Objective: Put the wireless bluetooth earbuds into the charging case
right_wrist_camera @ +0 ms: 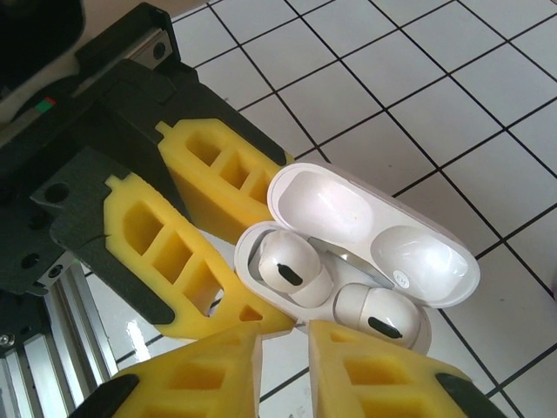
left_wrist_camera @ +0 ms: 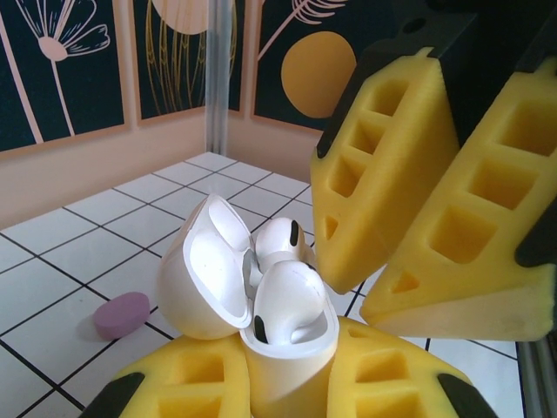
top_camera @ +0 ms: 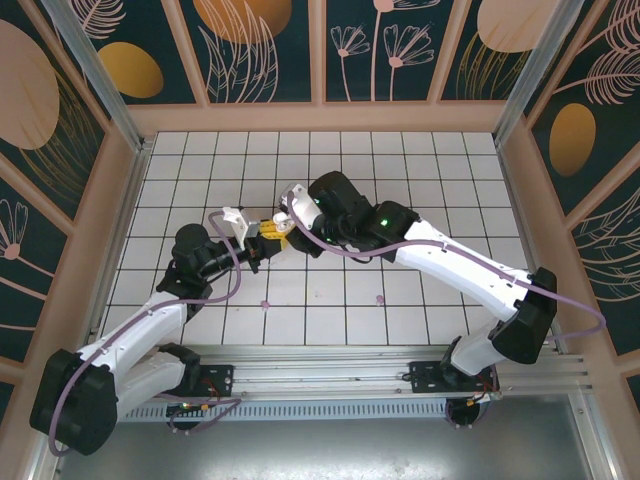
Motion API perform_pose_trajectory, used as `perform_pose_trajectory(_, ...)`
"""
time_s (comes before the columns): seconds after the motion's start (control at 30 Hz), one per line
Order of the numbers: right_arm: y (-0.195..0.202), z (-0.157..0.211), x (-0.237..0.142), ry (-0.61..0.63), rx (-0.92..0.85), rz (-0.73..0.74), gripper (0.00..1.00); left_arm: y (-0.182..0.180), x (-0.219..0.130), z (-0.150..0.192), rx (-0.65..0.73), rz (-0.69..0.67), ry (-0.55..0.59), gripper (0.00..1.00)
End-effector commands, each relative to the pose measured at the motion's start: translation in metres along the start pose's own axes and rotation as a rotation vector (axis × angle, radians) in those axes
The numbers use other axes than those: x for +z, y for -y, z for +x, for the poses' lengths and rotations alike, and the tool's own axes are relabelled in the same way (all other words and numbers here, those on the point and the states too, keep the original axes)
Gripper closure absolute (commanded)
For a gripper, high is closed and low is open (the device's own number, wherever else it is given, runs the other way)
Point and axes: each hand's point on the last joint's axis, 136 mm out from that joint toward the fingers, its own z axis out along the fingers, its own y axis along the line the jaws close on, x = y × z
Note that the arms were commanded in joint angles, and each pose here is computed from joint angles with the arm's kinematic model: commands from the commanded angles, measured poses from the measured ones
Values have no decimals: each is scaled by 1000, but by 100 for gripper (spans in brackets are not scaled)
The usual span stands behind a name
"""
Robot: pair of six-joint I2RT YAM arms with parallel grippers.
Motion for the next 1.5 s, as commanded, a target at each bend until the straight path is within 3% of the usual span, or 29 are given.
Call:
perform_pose_trajectory(0.0, -5, -13, -20, 43, -1, -7, 75, 6, -2, -13, 51, 22, 31, 100)
perform_pose_trajectory(0.3, 26, -59, -52, 249, 187, 34, 51, 6, -3, -11, 47, 14, 20, 100)
perform_pose_trajectory(0.5, 63, -71, -31, 264, 403, 19, 43, 10, -4, -8, 26, 36, 6, 100)
perform_pose_trajectory(0.67, 83, -55, -4, 171, 564, -59, 43, 16, -4, -10, 32, 71, -8, 100)
perform_pose_trajectory(0.8, 82, -47, 11, 150, 691, -212, 46, 17, -3, -13, 48, 82, -7, 100)
perform_pose_trajectory(1.0, 53, -45, 21, 115, 691, -415, 53, 9, 2, -22, 68, 71, -28, 100)
perform_pose_trajectory(1.27, 35, -29, 18, 64, 662, -500, 64, -3, 7, -25, 55, 44, -50, 100)
perform_pose_trajectory(1.47, 26, -25, 7, 62, 604, -502, 67, -10, 12, -21, 31, 38, -64, 100)
